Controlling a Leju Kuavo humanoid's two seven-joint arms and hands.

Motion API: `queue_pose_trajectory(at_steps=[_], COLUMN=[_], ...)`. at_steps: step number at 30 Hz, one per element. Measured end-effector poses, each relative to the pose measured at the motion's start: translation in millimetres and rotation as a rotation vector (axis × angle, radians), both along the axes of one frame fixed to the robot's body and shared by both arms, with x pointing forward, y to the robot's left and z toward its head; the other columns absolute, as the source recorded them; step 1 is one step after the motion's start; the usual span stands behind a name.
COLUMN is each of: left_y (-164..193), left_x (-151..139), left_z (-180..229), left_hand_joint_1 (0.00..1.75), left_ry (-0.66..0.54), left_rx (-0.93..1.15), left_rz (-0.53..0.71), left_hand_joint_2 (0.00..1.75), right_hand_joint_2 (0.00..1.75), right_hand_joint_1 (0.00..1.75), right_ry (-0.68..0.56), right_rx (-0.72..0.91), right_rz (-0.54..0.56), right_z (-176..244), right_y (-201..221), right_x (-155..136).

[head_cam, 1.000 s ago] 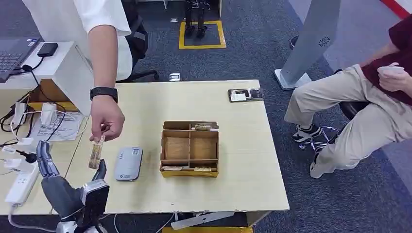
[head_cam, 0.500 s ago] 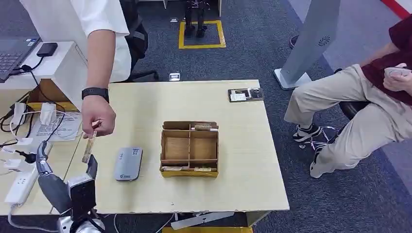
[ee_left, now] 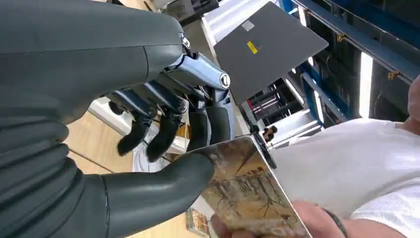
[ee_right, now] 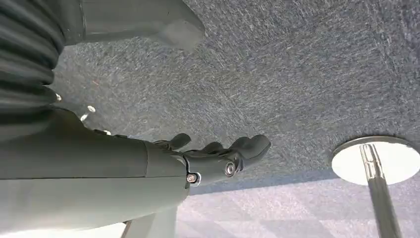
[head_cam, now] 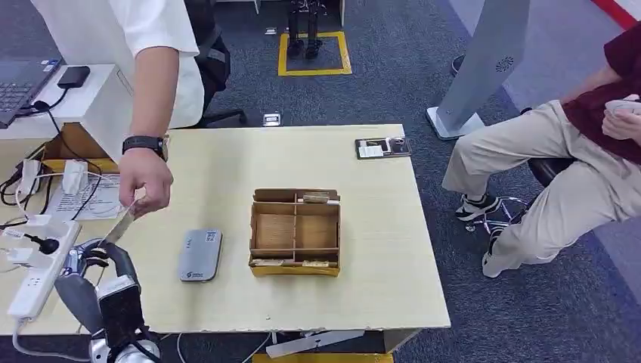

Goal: Pass the card to the sensor for recognition and then transmit it.

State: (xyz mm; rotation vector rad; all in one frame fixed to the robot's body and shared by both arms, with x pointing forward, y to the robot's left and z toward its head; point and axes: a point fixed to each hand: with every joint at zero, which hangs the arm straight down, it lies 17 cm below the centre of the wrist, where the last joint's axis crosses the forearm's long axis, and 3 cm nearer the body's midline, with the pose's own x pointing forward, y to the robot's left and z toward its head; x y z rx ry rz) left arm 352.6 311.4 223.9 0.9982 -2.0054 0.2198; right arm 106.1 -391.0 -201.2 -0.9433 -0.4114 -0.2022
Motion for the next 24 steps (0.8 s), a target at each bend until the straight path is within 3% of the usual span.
queue_pose_trajectory(at_steps=[24], left_y=[4.3], left_x=[-1.4], left_z=[0.9], left_hand_joint_1=[1.75], left_ry=[0.025], left_rx=[0.059], left_rz=[0.028], left_hand_joint_2=[1.75], right_hand_joint_2=[1.75], right_hand_joint_1=[0.00], right_ry=[0.000], right_rx=[0.002], right_rz=[0.000], right_z=[-0.4], right_y=[0.7], right_x=[0.0])
